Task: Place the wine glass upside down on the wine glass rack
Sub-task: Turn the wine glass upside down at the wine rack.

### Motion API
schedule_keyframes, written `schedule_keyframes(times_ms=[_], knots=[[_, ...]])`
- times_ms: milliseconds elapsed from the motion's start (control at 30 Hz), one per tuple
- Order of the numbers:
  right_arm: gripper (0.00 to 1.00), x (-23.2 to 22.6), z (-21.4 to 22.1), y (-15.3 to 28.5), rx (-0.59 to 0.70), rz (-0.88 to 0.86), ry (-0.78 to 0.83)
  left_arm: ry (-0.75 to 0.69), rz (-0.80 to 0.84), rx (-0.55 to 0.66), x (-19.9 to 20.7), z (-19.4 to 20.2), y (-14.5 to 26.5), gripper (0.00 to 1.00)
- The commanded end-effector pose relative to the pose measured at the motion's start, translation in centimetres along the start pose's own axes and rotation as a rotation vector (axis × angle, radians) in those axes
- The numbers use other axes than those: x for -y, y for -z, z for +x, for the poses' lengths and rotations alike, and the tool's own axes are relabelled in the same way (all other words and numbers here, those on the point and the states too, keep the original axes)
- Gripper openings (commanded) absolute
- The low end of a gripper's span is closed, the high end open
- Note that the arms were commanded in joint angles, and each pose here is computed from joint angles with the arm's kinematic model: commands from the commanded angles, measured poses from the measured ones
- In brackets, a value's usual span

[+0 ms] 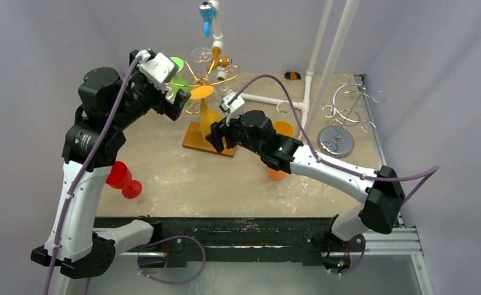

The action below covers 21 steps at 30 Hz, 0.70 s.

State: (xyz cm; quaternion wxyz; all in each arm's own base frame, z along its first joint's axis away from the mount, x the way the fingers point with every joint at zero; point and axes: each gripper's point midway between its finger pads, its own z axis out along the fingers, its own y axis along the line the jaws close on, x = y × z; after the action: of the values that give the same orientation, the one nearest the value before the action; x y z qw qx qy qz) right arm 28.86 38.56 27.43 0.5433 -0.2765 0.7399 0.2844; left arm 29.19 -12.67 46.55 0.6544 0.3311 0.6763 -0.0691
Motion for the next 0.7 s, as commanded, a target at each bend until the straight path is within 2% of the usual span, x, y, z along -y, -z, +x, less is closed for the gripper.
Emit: schedule_keyframes(times_ms=[0, 667], knots=[[0.47, -0.7, -3.7, -0.4, 0.116, -0.028, 0.007, 0.065, -0.068, 0.012, -1.0, -1.0, 1.0, 0.98], [0.45, -1.2, -3.2, -2.9, 0.111, -0.05, 0.046, 0.05, -0.181, -0.143, -2.8, 3.6, -0.6, 0.98]])
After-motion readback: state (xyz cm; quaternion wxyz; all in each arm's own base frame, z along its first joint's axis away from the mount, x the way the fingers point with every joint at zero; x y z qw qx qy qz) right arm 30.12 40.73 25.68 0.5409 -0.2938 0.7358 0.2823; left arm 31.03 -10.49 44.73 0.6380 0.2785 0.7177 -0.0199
